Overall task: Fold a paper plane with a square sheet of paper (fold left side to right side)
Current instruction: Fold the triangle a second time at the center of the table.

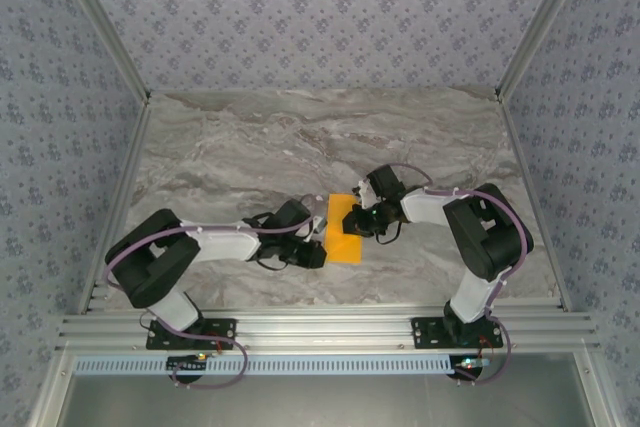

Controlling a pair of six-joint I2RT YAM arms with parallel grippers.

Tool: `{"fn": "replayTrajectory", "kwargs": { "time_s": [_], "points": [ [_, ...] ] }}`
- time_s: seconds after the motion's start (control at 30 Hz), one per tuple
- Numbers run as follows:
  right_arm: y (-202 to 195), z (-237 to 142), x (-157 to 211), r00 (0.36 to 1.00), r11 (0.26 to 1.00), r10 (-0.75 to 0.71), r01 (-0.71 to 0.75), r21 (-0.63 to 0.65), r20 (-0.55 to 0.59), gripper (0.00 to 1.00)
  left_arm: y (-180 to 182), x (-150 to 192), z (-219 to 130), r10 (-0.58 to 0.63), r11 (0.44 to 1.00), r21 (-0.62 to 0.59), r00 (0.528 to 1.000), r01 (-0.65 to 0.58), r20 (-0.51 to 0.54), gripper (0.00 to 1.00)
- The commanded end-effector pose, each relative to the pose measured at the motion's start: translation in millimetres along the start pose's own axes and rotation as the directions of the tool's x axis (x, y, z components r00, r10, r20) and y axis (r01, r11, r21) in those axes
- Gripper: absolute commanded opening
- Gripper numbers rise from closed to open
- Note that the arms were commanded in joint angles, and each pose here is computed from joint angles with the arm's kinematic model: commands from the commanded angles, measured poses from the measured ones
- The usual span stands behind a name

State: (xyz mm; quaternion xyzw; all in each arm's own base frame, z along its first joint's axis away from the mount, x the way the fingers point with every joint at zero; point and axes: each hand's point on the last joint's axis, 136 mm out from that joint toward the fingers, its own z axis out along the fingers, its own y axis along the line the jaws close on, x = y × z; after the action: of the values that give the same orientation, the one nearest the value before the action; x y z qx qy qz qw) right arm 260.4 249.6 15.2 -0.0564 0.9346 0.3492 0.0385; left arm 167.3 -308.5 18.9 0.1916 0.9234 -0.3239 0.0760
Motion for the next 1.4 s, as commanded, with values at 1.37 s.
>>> {"fn": "replayTrajectory", "kwargs": {
  "time_s": [1.37],
  "points": [
    [28.3,-6.7,37.5,0.997,0.998,-0.028,0.025,-0.049,-0.067,0.10,14.1,-10.5,15.6,-0.020,0.992,-0.125,0.998,0.013,-0.055,0.10]
  ]
}}
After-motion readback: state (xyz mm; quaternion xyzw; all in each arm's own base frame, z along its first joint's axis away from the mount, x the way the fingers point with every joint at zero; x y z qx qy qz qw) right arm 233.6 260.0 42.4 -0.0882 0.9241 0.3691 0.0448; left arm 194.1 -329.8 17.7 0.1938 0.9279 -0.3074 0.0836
